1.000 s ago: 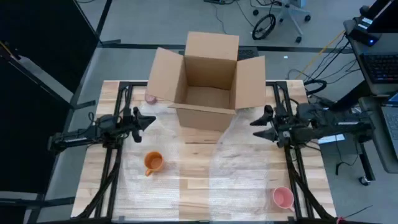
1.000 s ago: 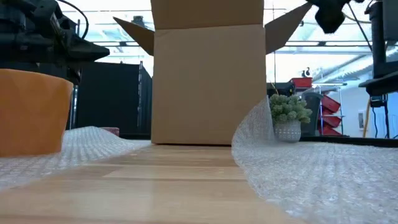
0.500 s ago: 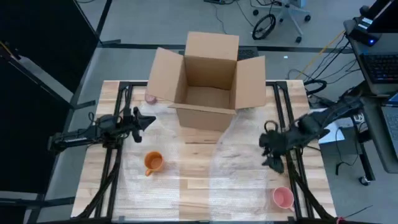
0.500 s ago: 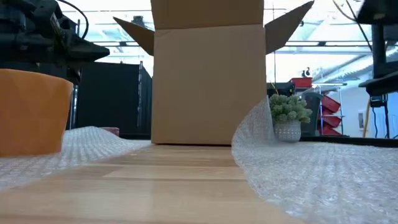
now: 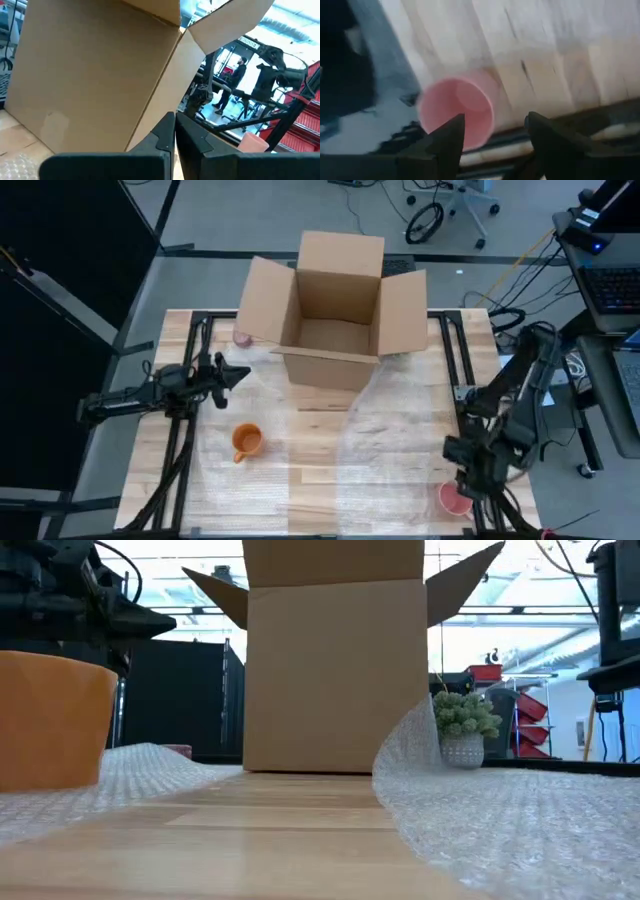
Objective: Wrap mug
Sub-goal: Put the pink cup into the right bubble wrap
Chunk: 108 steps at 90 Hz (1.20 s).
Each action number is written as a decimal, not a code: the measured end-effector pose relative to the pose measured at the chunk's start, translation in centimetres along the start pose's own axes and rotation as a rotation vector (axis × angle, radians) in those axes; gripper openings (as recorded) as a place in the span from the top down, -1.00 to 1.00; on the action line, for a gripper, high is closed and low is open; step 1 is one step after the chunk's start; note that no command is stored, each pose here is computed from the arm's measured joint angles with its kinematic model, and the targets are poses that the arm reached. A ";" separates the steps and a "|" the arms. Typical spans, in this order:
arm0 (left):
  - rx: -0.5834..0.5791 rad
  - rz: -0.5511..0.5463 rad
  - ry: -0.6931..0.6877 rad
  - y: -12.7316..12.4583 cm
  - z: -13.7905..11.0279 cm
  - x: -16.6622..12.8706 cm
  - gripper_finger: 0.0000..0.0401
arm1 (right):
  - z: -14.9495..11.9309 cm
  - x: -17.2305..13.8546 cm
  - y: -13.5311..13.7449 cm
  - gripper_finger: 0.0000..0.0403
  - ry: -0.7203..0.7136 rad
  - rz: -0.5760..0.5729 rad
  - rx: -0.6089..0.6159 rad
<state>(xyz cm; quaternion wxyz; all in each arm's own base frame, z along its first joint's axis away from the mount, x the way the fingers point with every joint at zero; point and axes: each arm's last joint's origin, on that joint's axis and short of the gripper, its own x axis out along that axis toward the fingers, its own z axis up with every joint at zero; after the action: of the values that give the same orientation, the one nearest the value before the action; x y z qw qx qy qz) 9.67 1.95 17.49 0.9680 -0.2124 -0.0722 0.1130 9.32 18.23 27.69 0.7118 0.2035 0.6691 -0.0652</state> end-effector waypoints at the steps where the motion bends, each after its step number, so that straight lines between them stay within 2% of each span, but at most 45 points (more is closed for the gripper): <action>1: 0.000 0.000 0.000 0.0 0.0 0.0 1.00 | -0.1 0.1 0.1 0.00 0.002 -0.008 -0.004; 16: -0.001 0.000 0.000 0.0 0.0 0.0 1.00 | -1.0 2.0 1.4 0.00 0.011 -0.066 -0.045; 36: -0.001 0.000 0.000 0.0 0.0 0.0 1.00 | -0.9 4.0 2.3 0.00 -0.037 -0.154 -0.059; 58: -0.001 0.000 0.000 0.0 0.0 0.0 1.00 | -0.9 5.8 3.4 0.00 -0.033 -0.161 -0.064; 78: -0.001 0.000 0.000 0.0 0.0 0.0 1.00 | -1.0 8.9 3.7 0.03 -0.023 -0.156 -0.061; 92: -0.001 0.000 0.001 0.0 0.0 0.0 1.00 | -1.1 9.9 3.2 0.23 -0.023 -0.145 -0.041; 108: -0.001 0.000 0.001 0.0 0.0 0.0 1.00 | -1.1 10.4 2.6 0.68 -0.021 -0.181 -0.045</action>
<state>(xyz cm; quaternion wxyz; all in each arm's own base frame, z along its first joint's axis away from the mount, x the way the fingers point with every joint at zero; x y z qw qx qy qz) 9.67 1.95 17.48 0.9679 -0.2128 -0.0716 0.1130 10.26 22.85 18.04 0.7144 0.1254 0.6785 -0.1164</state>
